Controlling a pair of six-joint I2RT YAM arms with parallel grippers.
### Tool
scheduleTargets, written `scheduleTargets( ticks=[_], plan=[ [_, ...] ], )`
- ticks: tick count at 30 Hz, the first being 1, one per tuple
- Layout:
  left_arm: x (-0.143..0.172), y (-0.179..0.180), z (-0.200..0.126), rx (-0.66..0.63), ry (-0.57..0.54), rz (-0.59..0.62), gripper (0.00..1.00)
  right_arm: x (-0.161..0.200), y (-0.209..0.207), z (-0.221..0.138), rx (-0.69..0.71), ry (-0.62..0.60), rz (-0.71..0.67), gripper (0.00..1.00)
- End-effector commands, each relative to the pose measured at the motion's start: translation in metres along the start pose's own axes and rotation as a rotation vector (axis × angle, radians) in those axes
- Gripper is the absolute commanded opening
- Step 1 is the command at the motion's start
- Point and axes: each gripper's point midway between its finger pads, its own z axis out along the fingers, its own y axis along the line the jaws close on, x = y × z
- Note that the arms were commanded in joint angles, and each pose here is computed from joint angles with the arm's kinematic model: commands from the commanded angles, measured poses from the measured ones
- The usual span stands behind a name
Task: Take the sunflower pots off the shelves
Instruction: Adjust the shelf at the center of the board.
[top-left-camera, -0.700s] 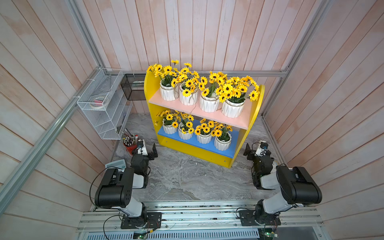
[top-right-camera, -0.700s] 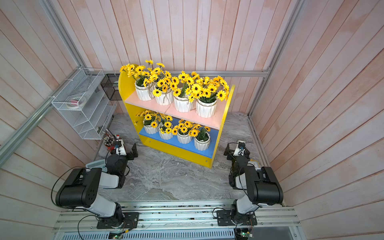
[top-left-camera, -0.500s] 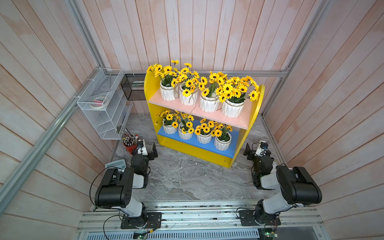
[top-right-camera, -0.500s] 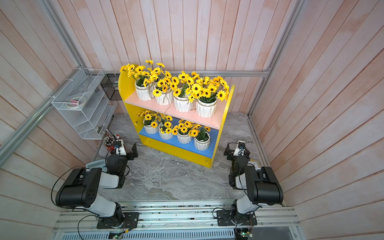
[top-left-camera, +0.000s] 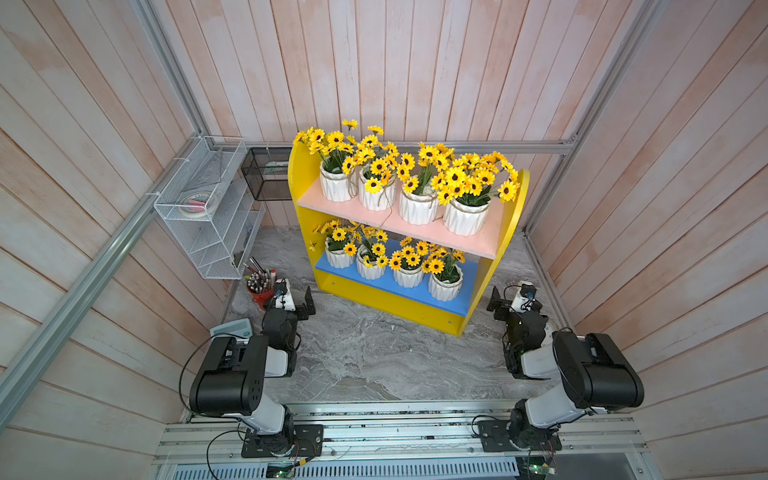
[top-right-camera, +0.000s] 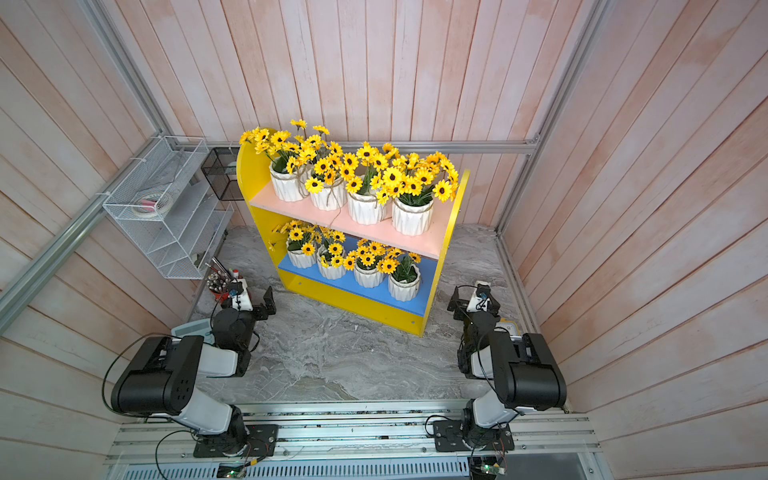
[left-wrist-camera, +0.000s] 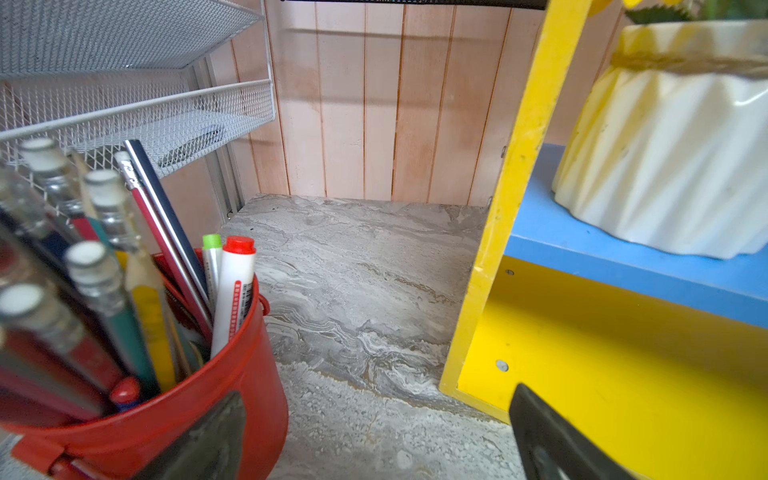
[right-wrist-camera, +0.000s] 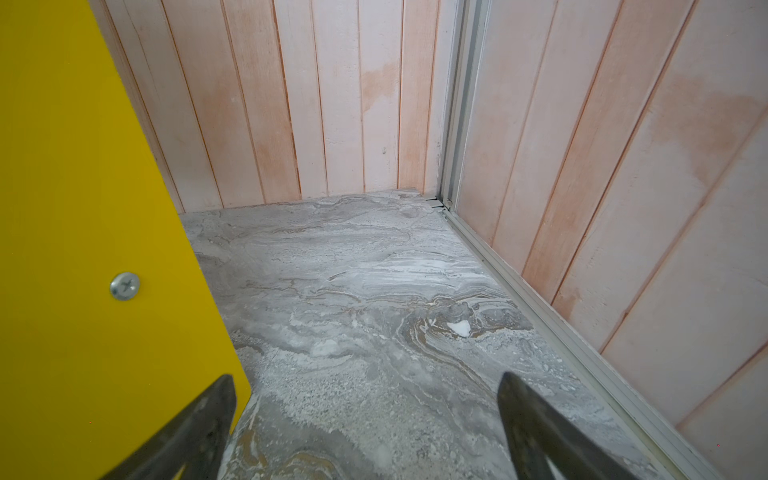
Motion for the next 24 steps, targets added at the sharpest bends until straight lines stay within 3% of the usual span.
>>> scheduleTargets(
  ticks=[1, 15, 24],
  plan=[
    [-0.002, -0.001, 0.001, 0.011, -0.006, 0.001, 1.0, 0.0, 0.0, 0.002, -0.003, 0.0, 0.003, 0.98],
    [-0.006, -0.005, -0.001, 0.025, -0.018, 0.012, 1.0, -0.001, 0.0, 0.002, -0.003, -0.001, 0.003, 0.98],
    [-0.061, -0.009, -0.024, 0.036, -0.085, 0.012, 1.0, -0.011, -0.006, 0.005, 0.039, 0.007, 0.011, 0.98]
  ],
)
